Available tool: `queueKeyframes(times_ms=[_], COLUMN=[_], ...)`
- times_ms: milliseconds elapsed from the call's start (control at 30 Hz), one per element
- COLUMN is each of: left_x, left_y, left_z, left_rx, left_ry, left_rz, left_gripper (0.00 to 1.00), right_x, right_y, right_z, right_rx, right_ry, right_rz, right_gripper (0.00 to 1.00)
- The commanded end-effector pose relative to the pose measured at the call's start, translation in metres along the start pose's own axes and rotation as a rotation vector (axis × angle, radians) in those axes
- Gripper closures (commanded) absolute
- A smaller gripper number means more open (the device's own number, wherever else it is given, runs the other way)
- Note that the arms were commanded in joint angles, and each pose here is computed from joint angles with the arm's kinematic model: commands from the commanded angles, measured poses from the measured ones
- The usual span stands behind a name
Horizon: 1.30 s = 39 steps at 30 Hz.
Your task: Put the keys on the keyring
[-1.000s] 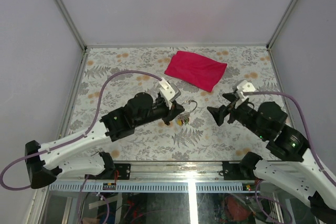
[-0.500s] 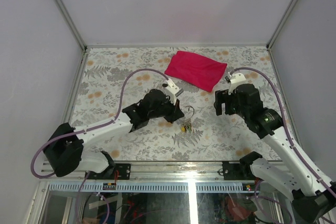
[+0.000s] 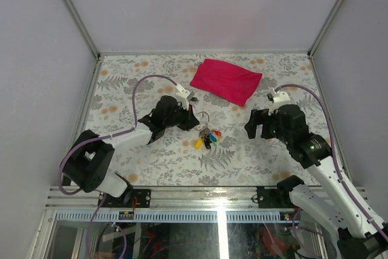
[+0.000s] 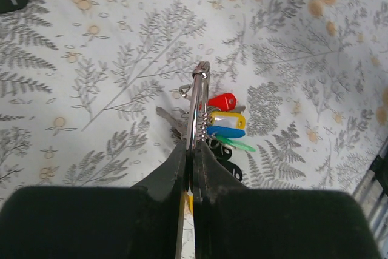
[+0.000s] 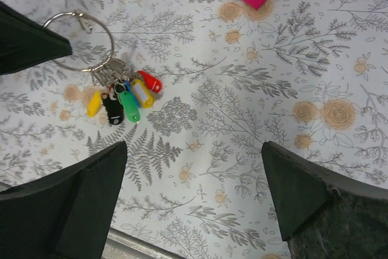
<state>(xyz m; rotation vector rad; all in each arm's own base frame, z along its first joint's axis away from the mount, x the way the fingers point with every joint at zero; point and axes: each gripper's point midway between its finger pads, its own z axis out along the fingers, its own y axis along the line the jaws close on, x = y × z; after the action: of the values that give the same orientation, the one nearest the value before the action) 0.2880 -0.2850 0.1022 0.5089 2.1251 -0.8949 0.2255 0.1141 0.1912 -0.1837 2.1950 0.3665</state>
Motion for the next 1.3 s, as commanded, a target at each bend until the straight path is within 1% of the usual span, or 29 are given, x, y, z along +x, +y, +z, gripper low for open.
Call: queueKeyframes(times_ms=[0,100,200,267,367,400,500,567,700,900,967,1000,1067,1100,1133,1267], left_x=[-0.022,-0.017,-0.013,-0.015,-0.021,-0.024,-0.037,-0.044,-0.052,-0.059,-0.066,-0.067,-0.071,-0.073,-0.073,-0.069], left_y=[0.015,0.027,0.033,0.034,0.036,0.035,0.037,0.039,0.042,0.041,0.037,0.035,0.030,0.028,0.026,0.021], left_z=[0.005,0.008,0.006,0.000,-0.014,-0.020,-0.045,-0.065,-0.108,-0.158,-0.176,-0.183,-0.197,-0.204,-0.209,-0.225], left_rx=[-0.018,-0.055,-0.064,-0.076,-0.112,-0.128,-0.195,-0.254,-0.365,-0.487,-0.507,-0.514,-0.519,-0.519,-0.519,-0.526], left_ry=[-0.109,-0.113,-0.121,-0.136,-0.161,-0.173,-0.229,-0.264,-0.312,-0.328,-0.354,-0.363,-0.385,-0.394,-0.397,-0.387], left_rz=[-0.012,-0.045,-0.078,-0.084,-0.085,-0.086,-0.091,-0.094,-0.109,-0.158,-0.168,-0.171,-0.164,-0.160,-0.155,-0.153], left_gripper=[0.95,0.88,0.80,0.75,0.68,0.66,0.55,0.53,0.43,0.36,0.33,0.29,0.14,0.04,0.00,0.00], right_x=[-0.008,-0.009,-0.012,-0.011,-0.017,-0.020,-0.030,-0.035,-0.040,-0.045,-0.048,-0.049,-0.050,-0.050,-0.051,-0.050], right_y=[0.016,0.015,0.009,0.005,-0.004,-0.006,-0.006,-0.007,-0.012,-0.024,-0.029,-0.031,-0.035,-0.036,-0.037,-0.041], right_z=[-0.012,-0.016,-0.021,-0.027,-0.039,-0.043,-0.055,-0.062,-0.074,-0.089,-0.094,-0.096,-0.101,-0.102,-0.104,-0.105], right_rx=[-0.088,-0.100,-0.092,-0.081,-0.035,-0.021,-0.018,-0.017,0.000,0.060,0.088,0.103,0.122,0.127,0.131,0.153], right_ry=[-0.069,-0.104,-0.184,-0.206,-0.238,-0.253,-0.311,-0.349,-0.406,-0.454,-0.466,-0.472,-0.483,-0.486,-0.489,-0.489], right_rz=[0.076,0.049,-0.003,-0.048,-0.051,-0.045,-0.025,-0.014,-0.007,-0.018,-0.022,-0.024,-0.023,-0.022,-0.021,-0.015], right_gripper=[0.01,0.01,0.01,0.01,0.01,0.01,0.01,0.01,0.01,0.01,0.01,0.01,0.01,0.01,0.01,0.01])
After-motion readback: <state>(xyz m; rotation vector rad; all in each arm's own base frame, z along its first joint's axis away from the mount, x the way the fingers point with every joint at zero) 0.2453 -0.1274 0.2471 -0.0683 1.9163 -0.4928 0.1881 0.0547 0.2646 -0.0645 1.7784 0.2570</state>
